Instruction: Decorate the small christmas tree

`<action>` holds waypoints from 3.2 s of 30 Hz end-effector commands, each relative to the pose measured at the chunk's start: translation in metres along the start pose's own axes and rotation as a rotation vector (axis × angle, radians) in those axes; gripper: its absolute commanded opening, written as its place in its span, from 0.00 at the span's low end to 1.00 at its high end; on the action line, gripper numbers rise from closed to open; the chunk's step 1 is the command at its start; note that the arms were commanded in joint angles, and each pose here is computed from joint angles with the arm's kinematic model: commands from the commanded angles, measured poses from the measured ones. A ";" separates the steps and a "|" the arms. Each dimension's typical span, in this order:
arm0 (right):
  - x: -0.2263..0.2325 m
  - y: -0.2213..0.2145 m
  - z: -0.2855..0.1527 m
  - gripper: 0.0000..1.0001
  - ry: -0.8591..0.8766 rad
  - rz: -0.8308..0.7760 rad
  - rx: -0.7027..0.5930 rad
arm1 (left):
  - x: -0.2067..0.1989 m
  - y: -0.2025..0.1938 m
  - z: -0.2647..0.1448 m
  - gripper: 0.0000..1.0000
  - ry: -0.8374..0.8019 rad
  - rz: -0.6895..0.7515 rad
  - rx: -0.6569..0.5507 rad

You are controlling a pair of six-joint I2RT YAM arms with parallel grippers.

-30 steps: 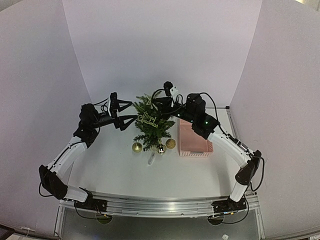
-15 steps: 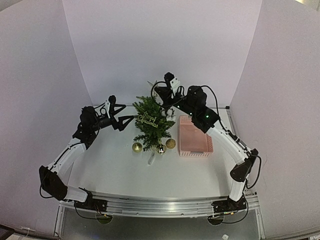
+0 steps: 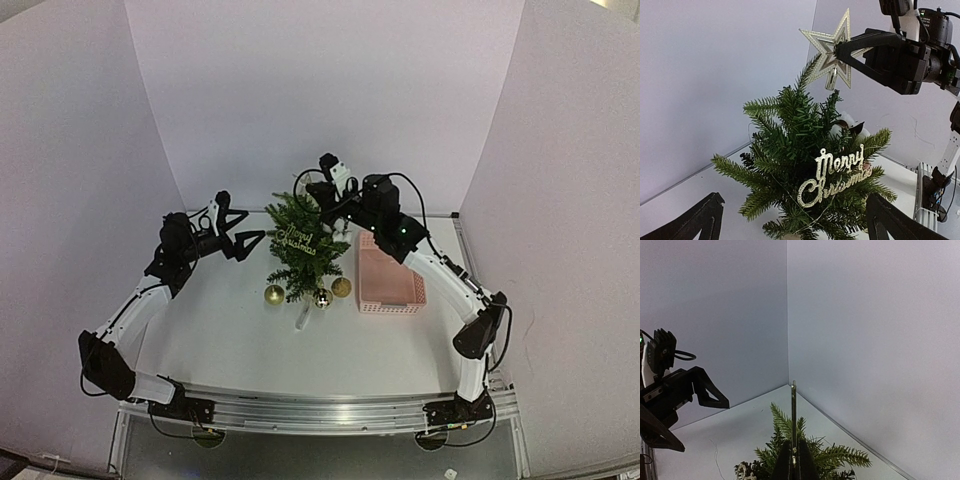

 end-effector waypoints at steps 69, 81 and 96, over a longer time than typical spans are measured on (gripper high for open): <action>0.010 -0.024 -0.014 0.00 0.045 0.067 0.110 | 0.003 0.004 -0.004 1.00 0.001 0.016 -0.003; 0.008 -0.003 -0.025 0.46 0.038 0.079 0.066 | 0.000 0.004 -0.006 1.00 -0.006 0.016 0.000; -0.014 0.013 -0.103 0.72 -0.038 0.199 0.062 | 0.023 0.016 -0.034 1.00 0.157 -0.069 -0.090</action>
Point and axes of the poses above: each gripper's point midway between its finger pads, its own z axis out along the fingers, its own x axis along the line the jaws close on, y = z × x, the point moved 5 cm from there along -z, back along the fingers, and after that the axes turned 11 degrees about -z, right-handed, at the moved point
